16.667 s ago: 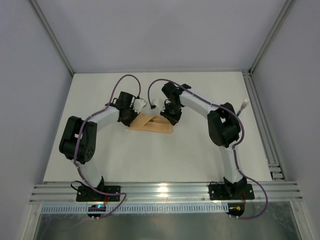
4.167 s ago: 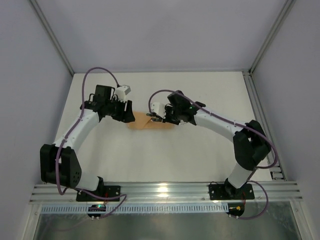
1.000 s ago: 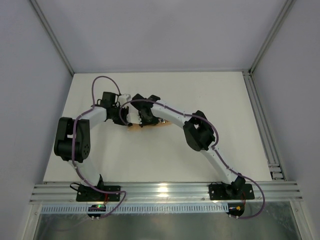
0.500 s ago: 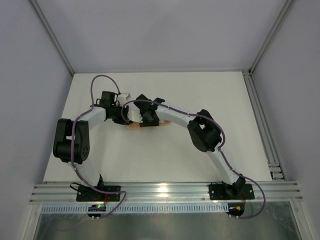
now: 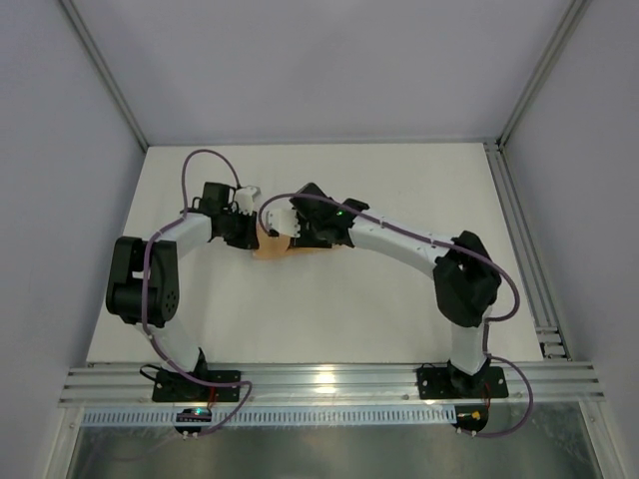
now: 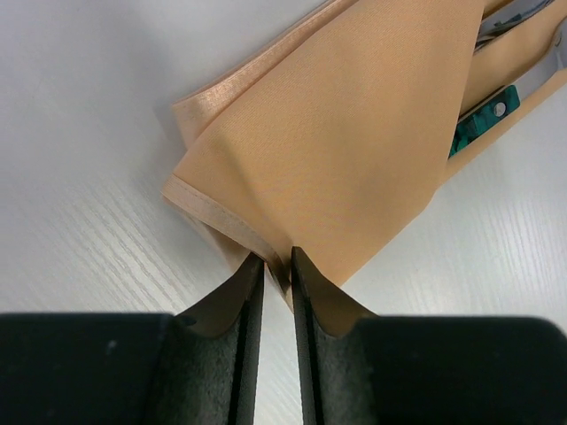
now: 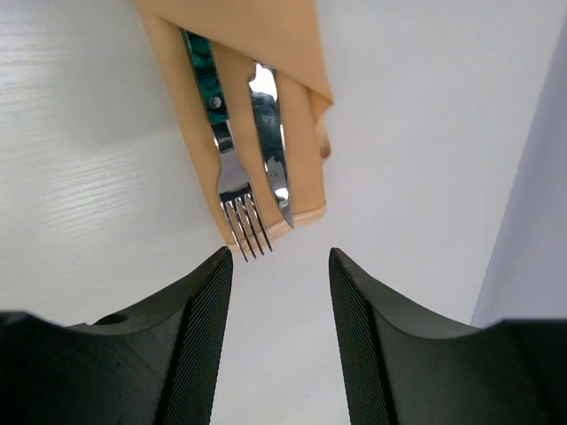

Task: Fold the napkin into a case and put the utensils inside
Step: Stuff the fork into the folded napkin.

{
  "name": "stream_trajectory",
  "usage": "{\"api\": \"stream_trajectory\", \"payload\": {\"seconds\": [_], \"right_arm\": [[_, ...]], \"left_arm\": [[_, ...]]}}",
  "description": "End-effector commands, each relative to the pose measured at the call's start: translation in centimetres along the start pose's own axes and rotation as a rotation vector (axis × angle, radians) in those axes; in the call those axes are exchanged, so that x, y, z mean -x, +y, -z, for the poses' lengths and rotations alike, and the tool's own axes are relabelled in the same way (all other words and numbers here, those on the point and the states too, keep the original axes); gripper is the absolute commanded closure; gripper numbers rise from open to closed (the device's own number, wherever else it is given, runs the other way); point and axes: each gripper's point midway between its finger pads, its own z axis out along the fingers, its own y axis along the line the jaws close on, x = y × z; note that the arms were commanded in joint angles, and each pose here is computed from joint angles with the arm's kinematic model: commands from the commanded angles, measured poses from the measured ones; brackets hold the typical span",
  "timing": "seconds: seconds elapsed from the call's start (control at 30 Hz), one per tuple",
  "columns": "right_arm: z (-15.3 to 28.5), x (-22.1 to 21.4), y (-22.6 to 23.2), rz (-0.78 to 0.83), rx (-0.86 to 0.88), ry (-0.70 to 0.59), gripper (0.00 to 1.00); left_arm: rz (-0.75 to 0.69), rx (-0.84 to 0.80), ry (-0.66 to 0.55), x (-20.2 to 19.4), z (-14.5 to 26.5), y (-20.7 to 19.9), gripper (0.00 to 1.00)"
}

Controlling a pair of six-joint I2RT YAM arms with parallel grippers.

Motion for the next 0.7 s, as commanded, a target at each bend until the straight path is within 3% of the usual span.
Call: {"api": "stream_trajectory", "payload": {"seconds": [0.0, 0.07, 0.1, 0.2, 0.23, 0.33, 0.6, 0.67], "right_arm": [[3.6, 1.4, -2.0, -0.195, -0.087, -0.148, 0.48], [3.6, -0.1, -3.0, -0.377, -0.08, -0.185, 0.48], [3.1, -0.8, -3.5, -0.589, -0.081, -0.211, 0.49], [1.7, -4.2, -5.5, -1.081, -0.012, -0.238, 0.67], [0.4, -5.2, -5.1, -1.166, 0.024, -0.213, 0.7], [-1.2, -7.2, -4.5, -1.264, 0.002, -0.172, 0.71], [-3.5, -8.2, -1.9, -1.315, 0.067, -0.147, 0.72], [-3.6, -8.2, -1.5, -1.324, 0.074, -0.152, 0.76]], "left_arm": [[-0.026, 0.015, -0.038, 1.0, 1.0, 0.2, 0.8], [-0.026, 0.016, -0.039, 1.0, 1.1, 0.1, 0.78], [-0.026, 0.022, -0.042, 1.1, 1.3, 0.2, 0.78], [-0.028, 0.025, -0.05, 1.3, 1.5, 0.1, 0.78], [-0.029, 0.024, -0.049, 1.2, 1.5, 0.1, 0.78], [-0.032, 0.036, -0.048, 1.1, 1.6, 0.3, 0.78], [-0.031, 0.029, -0.035, 0.3, 1.4, 0.2, 0.79], [-0.03, 0.031, -0.032, 0.2, 1.3, 0.3, 0.81]]}}
